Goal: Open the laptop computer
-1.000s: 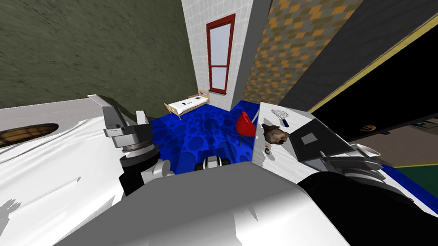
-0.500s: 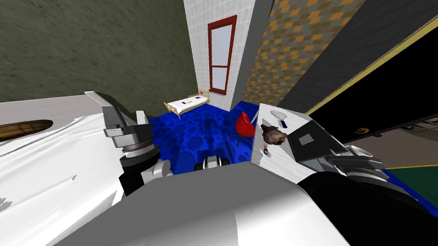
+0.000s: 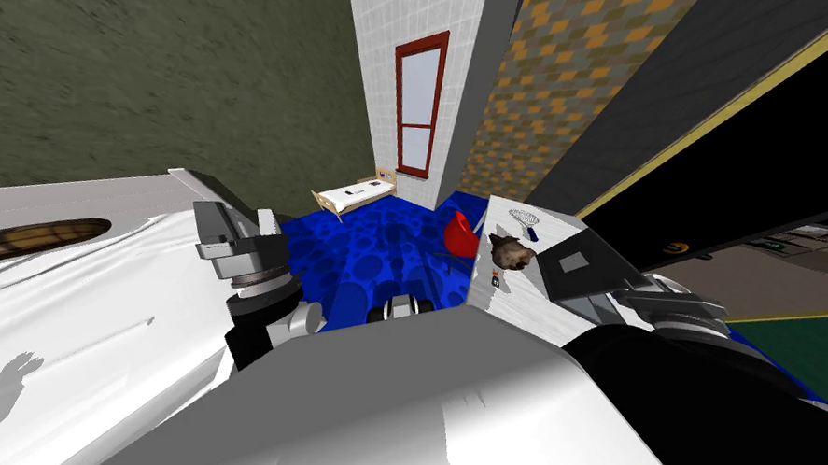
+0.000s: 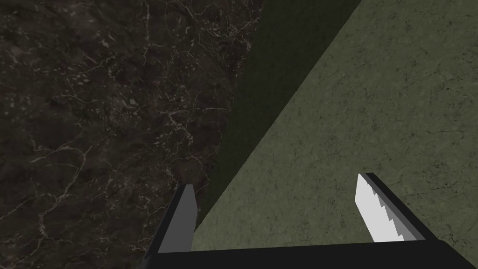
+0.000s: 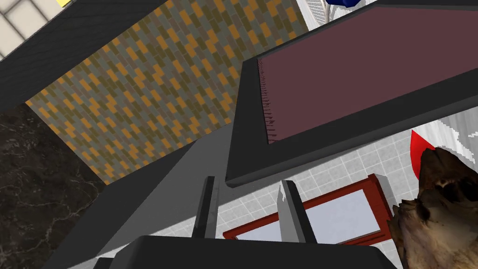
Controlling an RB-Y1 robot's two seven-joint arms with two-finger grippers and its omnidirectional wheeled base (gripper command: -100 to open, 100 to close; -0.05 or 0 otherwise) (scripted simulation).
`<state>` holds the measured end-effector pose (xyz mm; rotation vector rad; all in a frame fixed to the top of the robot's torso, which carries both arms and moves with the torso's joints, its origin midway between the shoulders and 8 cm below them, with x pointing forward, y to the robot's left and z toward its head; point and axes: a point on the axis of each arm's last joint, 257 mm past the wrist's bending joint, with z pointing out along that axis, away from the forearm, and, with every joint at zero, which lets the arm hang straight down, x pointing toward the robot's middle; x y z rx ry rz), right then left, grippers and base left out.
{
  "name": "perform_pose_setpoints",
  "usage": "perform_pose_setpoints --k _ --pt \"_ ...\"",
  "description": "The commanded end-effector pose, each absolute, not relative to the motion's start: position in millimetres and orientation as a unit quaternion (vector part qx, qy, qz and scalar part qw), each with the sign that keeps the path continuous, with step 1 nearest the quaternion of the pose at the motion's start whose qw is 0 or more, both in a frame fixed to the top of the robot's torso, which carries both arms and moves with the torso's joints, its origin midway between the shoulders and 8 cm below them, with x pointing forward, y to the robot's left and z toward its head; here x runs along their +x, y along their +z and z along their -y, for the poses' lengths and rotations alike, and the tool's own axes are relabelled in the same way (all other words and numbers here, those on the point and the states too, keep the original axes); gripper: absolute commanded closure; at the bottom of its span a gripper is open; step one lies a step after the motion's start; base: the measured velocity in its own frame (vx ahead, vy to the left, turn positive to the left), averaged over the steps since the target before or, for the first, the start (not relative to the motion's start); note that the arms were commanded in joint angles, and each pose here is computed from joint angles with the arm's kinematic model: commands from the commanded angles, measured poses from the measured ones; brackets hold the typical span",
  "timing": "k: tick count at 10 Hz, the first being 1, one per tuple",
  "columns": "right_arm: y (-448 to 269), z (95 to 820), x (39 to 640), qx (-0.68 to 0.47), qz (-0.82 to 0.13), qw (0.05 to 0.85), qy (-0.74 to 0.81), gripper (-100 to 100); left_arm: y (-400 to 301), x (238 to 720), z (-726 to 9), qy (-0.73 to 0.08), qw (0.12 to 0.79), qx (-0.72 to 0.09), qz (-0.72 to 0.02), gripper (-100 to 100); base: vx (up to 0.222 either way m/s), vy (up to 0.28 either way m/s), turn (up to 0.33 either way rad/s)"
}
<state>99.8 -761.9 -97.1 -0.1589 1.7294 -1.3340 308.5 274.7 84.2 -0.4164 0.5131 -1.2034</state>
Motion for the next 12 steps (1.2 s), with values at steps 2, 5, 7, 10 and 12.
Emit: perform_pose_setpoints --k 2,5,7,10,12 --pt "-108.3 772.4 97.1 -0.005 -0.715 0.486 -0.503 100 84.2 308.5 -274.8 -0.556 0.774 -0.192 -0.237 0 -0.078 -0.04 0.008" --pt "-112.0 773.5 105.4 0.028 -0.71 0.515 -0.479 100 84.2 308.5 -274.8 -0.556 0.774 -0.192 -0.237 0 -0.081 -0.056 0.009" --pt "-122.7 774.8 108.1 0.06 -0.711 0.532 -0.455 100 84.2 308.5 -274.8 -0.556 0.773 -0.192 -0.237 0 -0.089 -0.063 0.019" --pt "-138.7 776.4 112.4 0.106 -0.711 0.555 -0.42 100 84.2 308.5 -274.8 -0.556 0.773 -0.192 -0.237 0 -0.09 -0.057 0.005" --pt "-149.3 777.2 115.4 0.137 -0.709 0.568 -0.395 100 84.2 308.5 -274.8 -0.556 0.773 -0.192 -0.237 0 -0.071 -0.037 0.048"
